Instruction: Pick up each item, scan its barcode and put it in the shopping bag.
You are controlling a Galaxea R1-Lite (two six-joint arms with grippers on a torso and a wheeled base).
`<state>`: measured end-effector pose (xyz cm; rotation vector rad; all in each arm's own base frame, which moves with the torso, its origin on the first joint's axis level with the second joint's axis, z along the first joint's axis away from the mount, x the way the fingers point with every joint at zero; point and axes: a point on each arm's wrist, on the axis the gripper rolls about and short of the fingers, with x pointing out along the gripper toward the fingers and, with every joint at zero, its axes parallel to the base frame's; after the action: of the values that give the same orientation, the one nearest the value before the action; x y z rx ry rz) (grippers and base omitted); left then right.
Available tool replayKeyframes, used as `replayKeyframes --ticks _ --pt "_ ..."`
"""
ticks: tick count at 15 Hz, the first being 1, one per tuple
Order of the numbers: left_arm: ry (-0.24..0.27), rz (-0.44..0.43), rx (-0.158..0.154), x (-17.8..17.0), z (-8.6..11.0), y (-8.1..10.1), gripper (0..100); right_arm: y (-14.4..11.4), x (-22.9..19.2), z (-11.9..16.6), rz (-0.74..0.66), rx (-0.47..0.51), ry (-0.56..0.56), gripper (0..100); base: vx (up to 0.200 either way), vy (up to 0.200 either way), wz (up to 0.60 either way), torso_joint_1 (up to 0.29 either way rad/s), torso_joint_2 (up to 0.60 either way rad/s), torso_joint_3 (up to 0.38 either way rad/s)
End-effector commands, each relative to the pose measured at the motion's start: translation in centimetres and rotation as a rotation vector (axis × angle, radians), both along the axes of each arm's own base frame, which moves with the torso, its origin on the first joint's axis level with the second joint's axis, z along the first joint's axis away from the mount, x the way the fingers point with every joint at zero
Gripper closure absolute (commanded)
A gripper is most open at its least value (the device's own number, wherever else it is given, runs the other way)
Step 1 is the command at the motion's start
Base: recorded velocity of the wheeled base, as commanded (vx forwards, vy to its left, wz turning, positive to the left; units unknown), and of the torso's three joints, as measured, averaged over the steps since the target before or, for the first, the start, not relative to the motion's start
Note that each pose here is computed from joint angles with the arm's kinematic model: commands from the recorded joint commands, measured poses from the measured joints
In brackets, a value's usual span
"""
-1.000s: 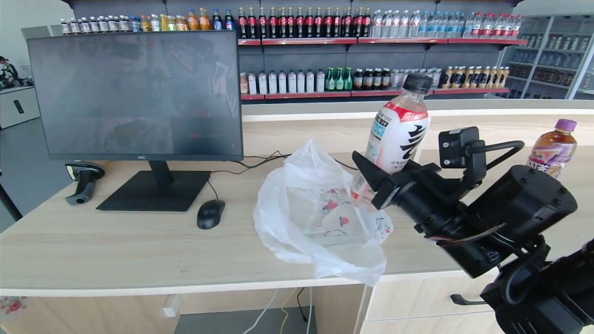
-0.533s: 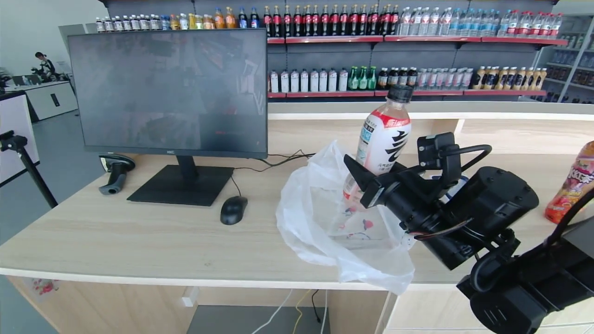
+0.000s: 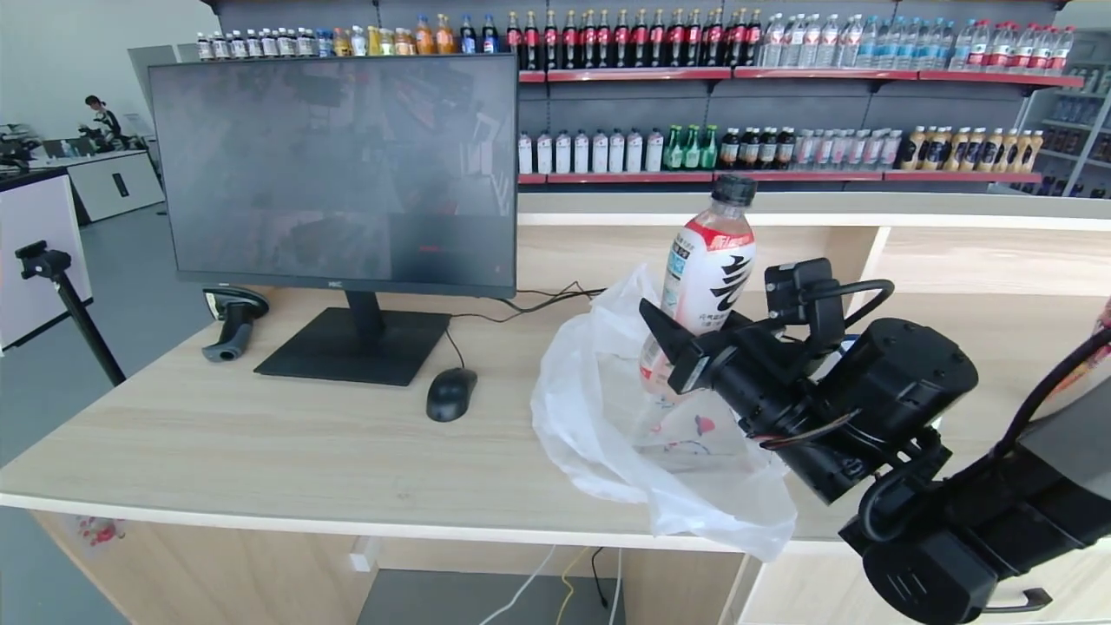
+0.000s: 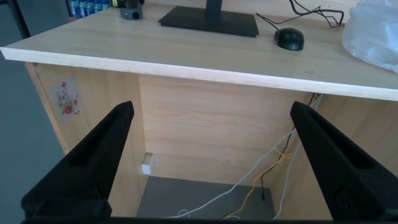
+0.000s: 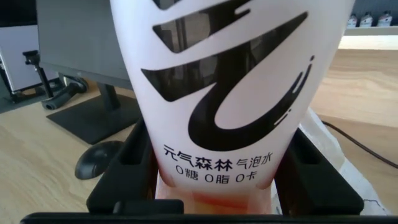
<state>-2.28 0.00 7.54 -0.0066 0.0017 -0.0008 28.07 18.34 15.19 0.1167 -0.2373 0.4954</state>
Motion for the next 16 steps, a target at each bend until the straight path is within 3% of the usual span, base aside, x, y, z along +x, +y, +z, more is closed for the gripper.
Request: replayKeyframes --ticks 1,5,16 --pt "0.000 -0.001 0.000 0.0 0.0 0.0 0 0.5 1.0 -2.5 -0.006 -0.038 0.060 100 0.000 0.000 0.00 0.000 0.00 0.000" --pt "-0.002 -0.001 0.000 0.0 0.0 0.0 0 2.0 2.4 -2.7 0.012 -0.011 0.037 100 0.000 0.000 0.00 0.000 0.00 0.000" --pt "0.000 -0.001 0.000 0.0 0.0 0.0 0 1.5 3.4 -4.7 -0.017 -0.050 0.078 100 0.000 0.000 0.00 0.000 0.00 0.000"
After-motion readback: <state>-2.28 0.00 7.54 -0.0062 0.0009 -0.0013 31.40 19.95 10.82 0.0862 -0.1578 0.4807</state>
